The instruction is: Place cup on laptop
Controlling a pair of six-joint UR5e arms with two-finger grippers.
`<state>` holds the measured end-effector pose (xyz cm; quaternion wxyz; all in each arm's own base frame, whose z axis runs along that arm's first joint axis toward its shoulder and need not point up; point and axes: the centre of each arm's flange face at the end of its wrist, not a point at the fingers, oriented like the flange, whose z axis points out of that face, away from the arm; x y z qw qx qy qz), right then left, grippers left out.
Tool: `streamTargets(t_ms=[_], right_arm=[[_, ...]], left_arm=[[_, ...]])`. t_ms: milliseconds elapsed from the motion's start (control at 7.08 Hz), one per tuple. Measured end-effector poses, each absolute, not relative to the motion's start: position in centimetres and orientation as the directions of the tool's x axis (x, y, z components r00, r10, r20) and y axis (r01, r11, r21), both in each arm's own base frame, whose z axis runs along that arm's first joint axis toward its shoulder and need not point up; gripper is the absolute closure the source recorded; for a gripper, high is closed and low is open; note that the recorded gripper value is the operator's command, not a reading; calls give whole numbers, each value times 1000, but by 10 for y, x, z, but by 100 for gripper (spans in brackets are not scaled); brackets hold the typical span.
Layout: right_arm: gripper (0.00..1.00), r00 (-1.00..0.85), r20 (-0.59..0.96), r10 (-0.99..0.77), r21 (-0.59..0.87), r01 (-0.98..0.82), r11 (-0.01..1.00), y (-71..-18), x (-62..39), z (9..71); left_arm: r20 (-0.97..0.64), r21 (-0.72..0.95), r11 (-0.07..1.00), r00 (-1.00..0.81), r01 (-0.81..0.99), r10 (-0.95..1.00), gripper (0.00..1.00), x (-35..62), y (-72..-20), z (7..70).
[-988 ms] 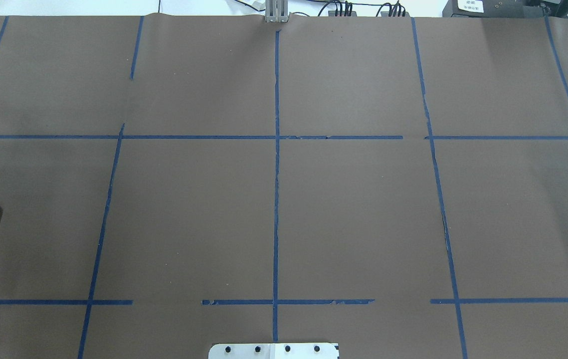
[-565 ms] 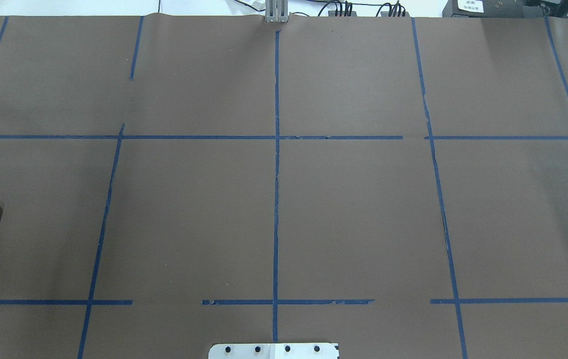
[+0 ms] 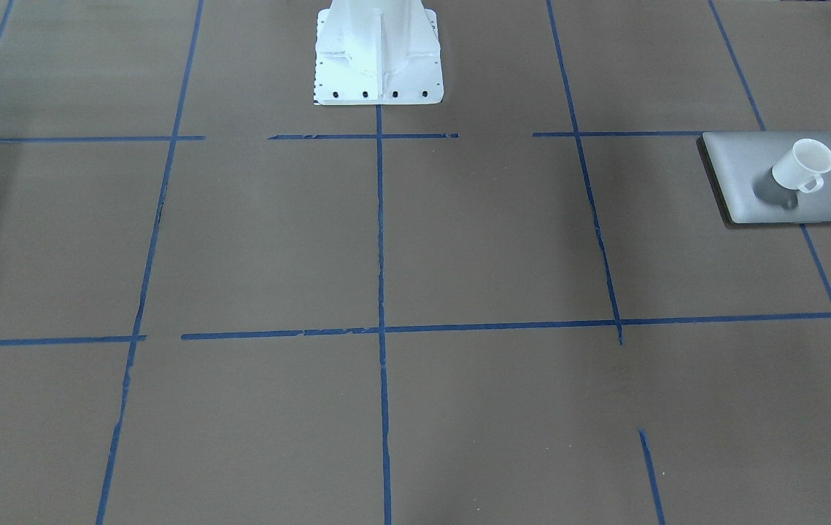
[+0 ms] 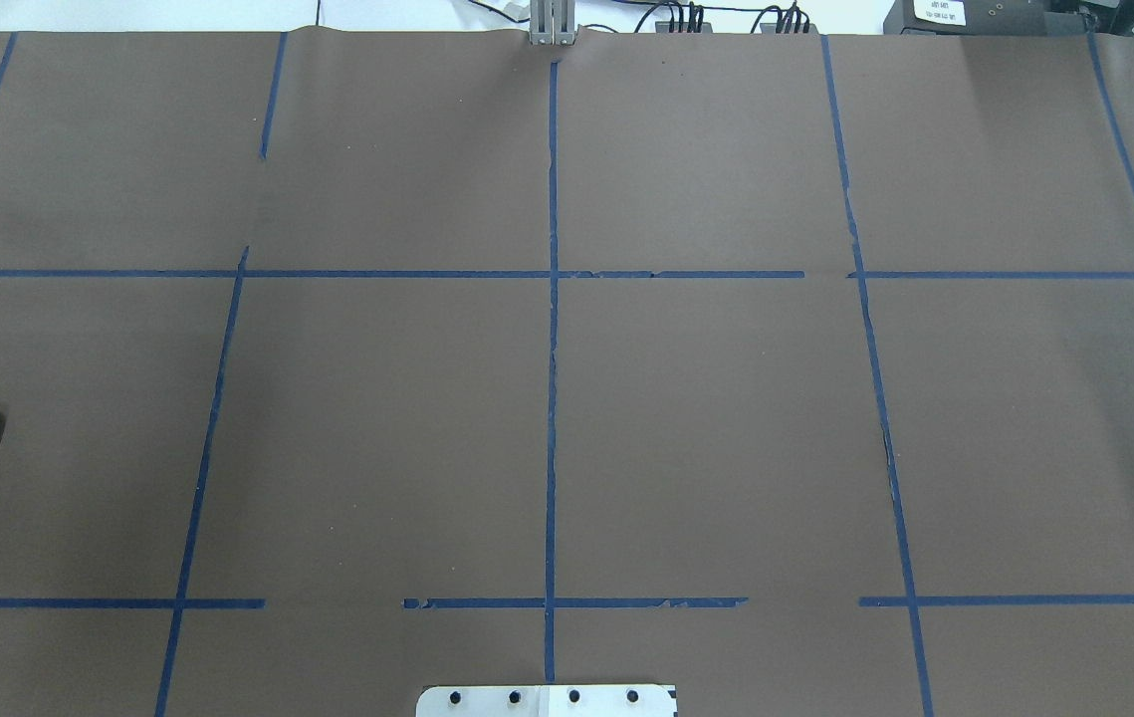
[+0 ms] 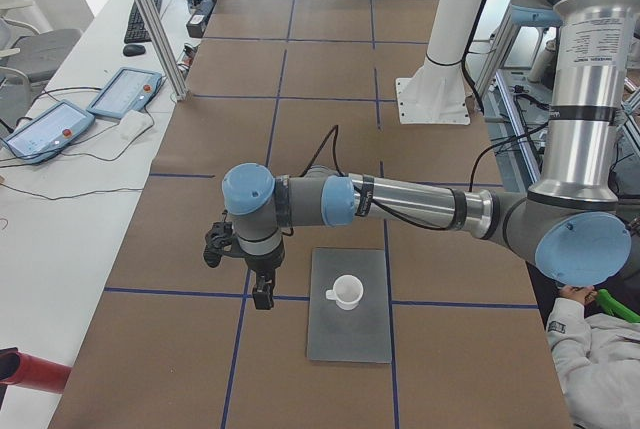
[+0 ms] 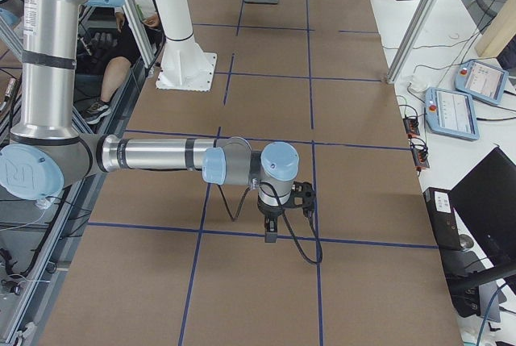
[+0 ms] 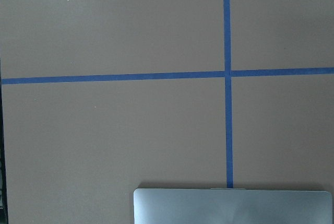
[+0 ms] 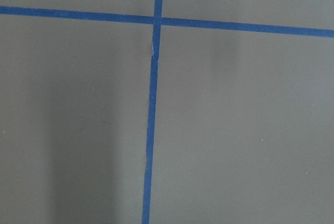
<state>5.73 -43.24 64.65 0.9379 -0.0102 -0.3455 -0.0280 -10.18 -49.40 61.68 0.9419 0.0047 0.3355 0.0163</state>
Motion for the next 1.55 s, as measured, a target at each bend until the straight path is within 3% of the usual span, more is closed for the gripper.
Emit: streamTargets(t_ms=[1553], right_arm=[[0,760,649,-45,0,60,998,-432,57,647]], left_arm=[[-718,-14,1000,696,-19,3,0,-97,-488,638]])
